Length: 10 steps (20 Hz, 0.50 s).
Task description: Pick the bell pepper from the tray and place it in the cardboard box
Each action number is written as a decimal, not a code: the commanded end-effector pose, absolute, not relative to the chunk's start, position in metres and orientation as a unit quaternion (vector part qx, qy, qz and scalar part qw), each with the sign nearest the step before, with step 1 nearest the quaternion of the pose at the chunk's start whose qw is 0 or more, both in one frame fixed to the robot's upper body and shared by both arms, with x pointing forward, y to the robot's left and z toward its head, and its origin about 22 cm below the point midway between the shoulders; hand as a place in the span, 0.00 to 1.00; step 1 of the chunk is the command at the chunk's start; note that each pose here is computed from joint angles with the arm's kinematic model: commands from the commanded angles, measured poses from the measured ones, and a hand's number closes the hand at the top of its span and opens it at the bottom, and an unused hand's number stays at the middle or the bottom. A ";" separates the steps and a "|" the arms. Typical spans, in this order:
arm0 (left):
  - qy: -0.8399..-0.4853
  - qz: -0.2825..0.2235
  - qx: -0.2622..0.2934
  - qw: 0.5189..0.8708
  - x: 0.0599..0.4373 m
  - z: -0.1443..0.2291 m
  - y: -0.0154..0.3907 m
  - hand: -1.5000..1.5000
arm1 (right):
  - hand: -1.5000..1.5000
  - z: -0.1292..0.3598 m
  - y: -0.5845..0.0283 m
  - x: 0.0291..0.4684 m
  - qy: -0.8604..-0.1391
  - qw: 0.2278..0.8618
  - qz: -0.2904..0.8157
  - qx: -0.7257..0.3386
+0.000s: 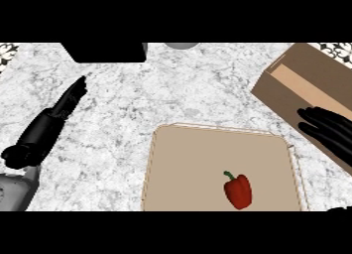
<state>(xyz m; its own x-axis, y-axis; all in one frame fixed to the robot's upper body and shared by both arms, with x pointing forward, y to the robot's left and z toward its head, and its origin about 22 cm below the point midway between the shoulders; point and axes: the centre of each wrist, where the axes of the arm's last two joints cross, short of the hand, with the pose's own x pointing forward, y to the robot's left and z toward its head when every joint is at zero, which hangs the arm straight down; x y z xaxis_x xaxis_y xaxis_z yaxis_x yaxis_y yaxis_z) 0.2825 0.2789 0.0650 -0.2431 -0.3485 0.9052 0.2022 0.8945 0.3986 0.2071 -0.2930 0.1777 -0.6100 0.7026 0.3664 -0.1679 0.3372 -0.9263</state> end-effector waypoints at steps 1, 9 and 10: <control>-0.760 -0.234 0.048 0.605 0.284 0.059 0.273 0.50 | 0.00 0.189 -0.269 0.190 -0.632 0.387 0.634 -0.220; -0.758 -0.238 0.040 0.605 0.291 0.067 0.254 0.50 | 0.00 0.183 -0.211 0.147 -0.532 0.371 0.713 -0.266; -0.761 -0.244 0.046 0.600 0.287 0.065 0.263 0.50 | 0.00 0.180 -0.204 0.149 -0.521 0.382 0.714 -0.269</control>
<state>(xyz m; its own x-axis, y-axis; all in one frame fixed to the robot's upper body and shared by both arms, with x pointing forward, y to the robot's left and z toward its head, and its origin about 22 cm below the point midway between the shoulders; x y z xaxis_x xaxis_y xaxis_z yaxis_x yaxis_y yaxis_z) 0.2883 0.2647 0.0655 -0.2612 -0.3501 0.8996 0.2198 0.8859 0.4085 0.1644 -0.2280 0.1831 -0.5822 0.8060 0.1069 -0.2784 -0.0741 -0.9576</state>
